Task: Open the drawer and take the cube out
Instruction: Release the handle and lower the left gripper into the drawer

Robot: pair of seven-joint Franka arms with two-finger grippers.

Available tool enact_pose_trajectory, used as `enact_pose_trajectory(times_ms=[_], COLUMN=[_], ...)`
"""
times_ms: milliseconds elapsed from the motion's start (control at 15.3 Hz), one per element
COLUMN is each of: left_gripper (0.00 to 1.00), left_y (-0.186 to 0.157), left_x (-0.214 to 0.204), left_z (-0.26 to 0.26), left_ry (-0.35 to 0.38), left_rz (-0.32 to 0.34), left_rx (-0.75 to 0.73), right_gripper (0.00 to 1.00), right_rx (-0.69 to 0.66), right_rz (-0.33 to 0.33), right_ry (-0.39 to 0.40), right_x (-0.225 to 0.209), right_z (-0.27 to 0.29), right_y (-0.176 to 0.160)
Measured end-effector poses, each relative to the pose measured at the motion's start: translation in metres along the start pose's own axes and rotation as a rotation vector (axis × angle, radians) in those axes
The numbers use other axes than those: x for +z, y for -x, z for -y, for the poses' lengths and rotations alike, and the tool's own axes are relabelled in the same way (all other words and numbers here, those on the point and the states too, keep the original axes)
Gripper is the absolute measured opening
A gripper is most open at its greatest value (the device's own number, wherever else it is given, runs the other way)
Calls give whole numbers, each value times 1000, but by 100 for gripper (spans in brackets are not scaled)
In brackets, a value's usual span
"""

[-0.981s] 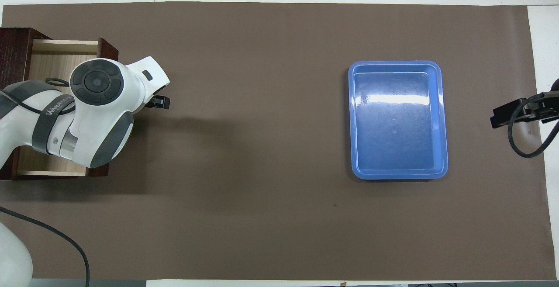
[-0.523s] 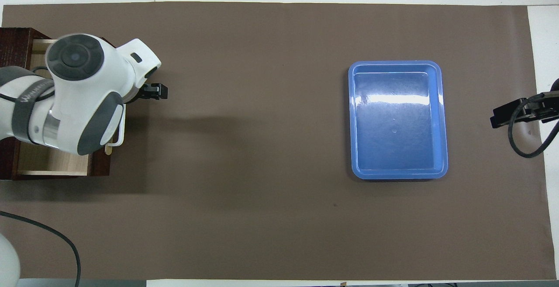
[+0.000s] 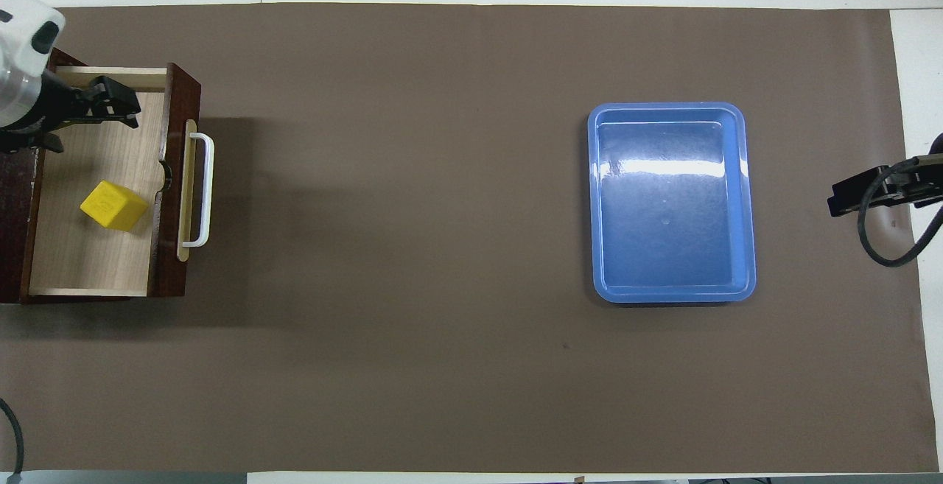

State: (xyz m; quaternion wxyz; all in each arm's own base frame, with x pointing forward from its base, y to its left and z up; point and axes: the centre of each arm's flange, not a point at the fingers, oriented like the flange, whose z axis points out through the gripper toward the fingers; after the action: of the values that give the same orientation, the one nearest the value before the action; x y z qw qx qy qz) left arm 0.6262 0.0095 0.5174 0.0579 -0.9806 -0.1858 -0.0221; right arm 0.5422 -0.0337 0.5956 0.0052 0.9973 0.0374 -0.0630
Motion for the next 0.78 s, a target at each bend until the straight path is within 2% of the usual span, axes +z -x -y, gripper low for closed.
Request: enact_pose_trajectory(times_ms=[131,327,523,785], left_gripper=[100,100,100,100], left_y=[-2,15,38,50], left_x=[19,49,70,72], left_z=[22,19,18,33], left_ry=[-12,-19,-6,0], left_rz=[29,37,11,-9], left_rx=[-139,-301,-342,-367], right_gripper=[100,100,100,100], right_rx=[0,0,0,0], right_rz=[0,0,0,1], right_ry=[0,0,0,0], right_x=[0,0,0,0], right_z=[0,0,0,0], right_y=[0,0,0,0])
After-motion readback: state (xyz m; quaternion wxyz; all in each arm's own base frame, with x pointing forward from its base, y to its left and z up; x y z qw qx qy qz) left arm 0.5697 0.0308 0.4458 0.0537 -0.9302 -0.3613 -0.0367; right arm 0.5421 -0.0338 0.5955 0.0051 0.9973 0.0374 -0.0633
